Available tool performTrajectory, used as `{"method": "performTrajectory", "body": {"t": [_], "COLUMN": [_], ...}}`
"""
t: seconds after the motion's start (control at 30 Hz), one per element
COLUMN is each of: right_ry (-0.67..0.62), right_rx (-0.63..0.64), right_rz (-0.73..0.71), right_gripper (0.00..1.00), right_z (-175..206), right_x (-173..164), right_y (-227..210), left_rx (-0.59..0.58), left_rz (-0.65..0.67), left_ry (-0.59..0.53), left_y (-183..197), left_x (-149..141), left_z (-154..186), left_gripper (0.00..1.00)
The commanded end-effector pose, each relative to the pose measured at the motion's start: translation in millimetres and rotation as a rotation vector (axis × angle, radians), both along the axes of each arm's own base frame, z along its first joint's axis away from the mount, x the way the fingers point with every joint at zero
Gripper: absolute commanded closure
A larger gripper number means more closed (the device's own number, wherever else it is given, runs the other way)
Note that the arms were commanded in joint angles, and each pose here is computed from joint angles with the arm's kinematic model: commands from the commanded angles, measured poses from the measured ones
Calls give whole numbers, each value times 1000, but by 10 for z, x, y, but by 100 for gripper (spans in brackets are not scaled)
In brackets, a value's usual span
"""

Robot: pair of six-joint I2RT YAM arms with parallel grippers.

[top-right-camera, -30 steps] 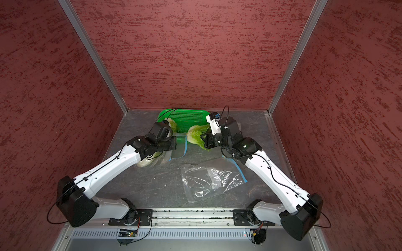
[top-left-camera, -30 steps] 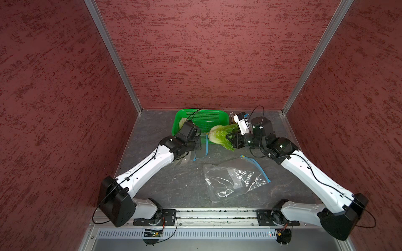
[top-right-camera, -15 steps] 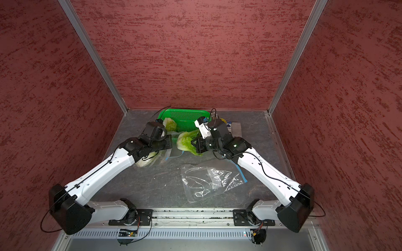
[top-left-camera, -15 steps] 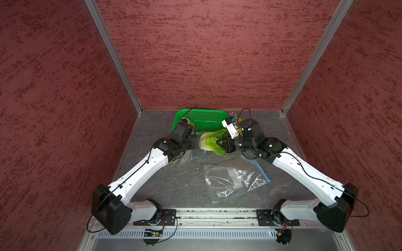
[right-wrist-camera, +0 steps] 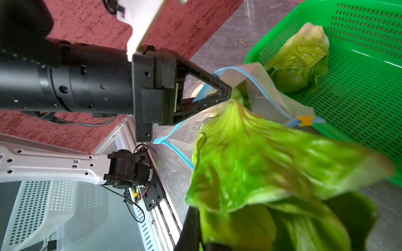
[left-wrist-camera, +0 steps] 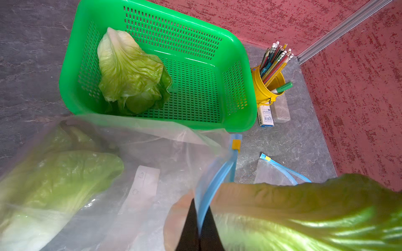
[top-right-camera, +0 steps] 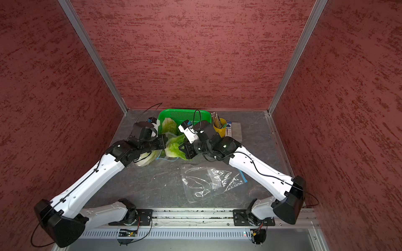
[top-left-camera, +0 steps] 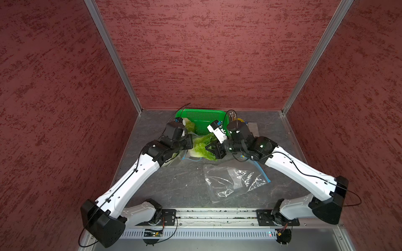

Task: Put the chinese cabbages into a zipper bag and zip it
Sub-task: Place the Chinese cabbage in the zipper food storage bag.

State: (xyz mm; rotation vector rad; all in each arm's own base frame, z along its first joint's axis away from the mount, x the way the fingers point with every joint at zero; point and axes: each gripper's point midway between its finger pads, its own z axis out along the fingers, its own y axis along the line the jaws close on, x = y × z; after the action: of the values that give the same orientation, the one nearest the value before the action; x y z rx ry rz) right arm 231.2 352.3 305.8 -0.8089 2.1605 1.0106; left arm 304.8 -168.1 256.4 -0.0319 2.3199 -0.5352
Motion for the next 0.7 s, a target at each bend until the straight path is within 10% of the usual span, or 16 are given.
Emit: {"method": "performTrajectory", "body": {"t": [0.0,0.67], "right_ry": [-51,-14], "right_rx": [13,-22], "right_rz": [38,192], "right_gripper": [100,100], "right_z": [49,-252], "right_x": [30,17], "right_y": [101,475], "left_rx": [-21,-78], "left_rz": [-40,-77], "left_ry": [-13,-63], "left_y": [8,55], "left_x": [-71,-198], "left_z": [55,309], "left_gripper": [100,100]}}
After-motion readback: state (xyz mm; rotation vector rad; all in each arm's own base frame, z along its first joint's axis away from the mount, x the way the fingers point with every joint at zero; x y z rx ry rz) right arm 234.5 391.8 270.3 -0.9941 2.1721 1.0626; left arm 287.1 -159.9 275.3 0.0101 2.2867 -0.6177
